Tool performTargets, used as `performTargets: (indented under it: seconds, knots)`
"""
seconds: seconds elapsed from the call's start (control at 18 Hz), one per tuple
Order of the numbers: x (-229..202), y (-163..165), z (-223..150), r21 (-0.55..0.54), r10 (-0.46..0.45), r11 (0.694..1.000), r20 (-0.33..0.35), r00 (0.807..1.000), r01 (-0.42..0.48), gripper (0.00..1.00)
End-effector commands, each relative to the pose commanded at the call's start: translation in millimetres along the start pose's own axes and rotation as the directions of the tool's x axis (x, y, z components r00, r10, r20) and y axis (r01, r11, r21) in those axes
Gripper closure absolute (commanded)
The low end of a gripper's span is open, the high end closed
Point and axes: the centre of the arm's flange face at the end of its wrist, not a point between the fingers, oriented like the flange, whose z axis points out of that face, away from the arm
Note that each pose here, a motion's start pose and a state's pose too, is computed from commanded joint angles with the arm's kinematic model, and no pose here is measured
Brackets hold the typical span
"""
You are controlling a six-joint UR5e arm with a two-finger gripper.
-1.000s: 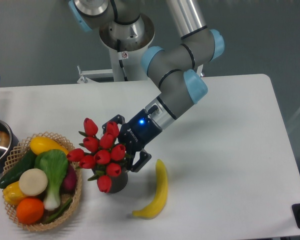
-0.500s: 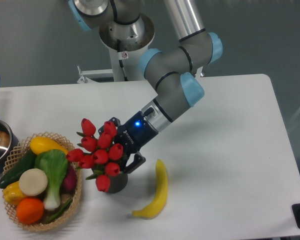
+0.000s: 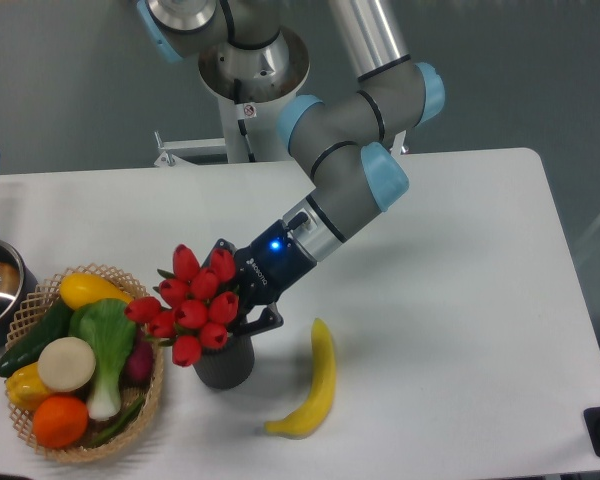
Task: Pick up the flowers from the vase
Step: 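Close the gripper on the tulip stems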
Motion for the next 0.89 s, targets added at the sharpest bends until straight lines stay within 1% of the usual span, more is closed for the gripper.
performTargets:
  seconds: [0.06,0.44,0.56,0.72,0.89]
  knots:
    - [0.0,0.0,0.0,0.000,-0.011,1.000,0.000,1.000,0.011,0.61]
    - [-1.9,-2.7,-7.6,0.006,-0.012,1.000,0.013,1.000,0.012,0.61]
    - [0.7,-12.0,-12.5,0.019,-0.020,1.000,0.019,1.000,0.019,0.61]
    - [2.2,-35.9,-23.2,0.072,-0.037,0.997,0.026,0.999,0.035,0.61]
    - [2.4,-49.8,-35.9,0.109,-0.044,0.993,0.038,0.998,0.039,0.60]
